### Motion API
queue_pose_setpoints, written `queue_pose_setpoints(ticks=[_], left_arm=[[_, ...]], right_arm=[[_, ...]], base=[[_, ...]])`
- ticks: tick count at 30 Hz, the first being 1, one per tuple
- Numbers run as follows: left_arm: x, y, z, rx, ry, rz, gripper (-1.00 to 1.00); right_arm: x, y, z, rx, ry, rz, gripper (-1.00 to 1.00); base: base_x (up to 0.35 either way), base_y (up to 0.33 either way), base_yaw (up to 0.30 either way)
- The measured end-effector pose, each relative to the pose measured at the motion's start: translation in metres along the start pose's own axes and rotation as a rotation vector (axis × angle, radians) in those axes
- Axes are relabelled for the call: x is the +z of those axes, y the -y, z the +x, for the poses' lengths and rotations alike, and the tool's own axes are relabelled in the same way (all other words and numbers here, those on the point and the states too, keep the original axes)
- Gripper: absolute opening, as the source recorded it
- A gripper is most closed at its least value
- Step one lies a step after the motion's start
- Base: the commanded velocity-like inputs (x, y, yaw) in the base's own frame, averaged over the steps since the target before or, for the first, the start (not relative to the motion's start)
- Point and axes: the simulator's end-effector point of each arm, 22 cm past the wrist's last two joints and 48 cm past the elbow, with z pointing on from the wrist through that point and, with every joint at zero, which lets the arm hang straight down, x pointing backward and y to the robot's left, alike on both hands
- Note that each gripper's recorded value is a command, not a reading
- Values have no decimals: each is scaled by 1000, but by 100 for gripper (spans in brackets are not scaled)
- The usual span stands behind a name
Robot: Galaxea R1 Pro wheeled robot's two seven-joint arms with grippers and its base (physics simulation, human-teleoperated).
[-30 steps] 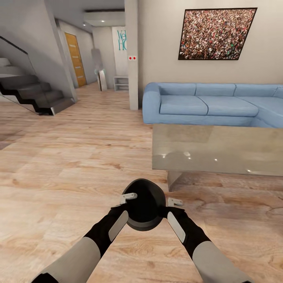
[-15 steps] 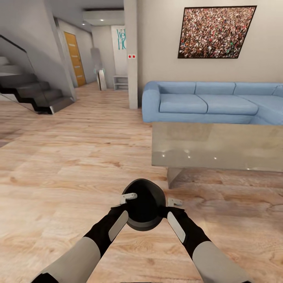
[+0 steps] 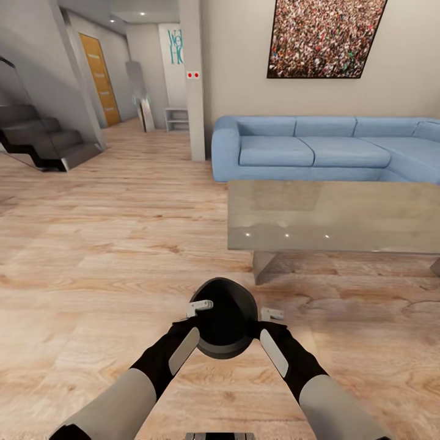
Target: Place each of the two pumpkins and all three candles from the living room inside a cabinet in the living room (use any cabinet), then make sure every cabinet is closed, and position the cauldron so it is next to a table in the living room.
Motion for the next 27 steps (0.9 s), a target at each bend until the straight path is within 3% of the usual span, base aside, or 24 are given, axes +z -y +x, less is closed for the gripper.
queue_pose_setpoints(ticks=[14,27], left_arm=[[21,-7,28,-5,-56,-10,-100],[39,-13,53,-8,-104,-19,-100]], right_arm=[[22,6,27,3,-56,10,-100],[40,11,52,7,-105,18,-100]], base=[[0,0,-5],[0,0,-168]])
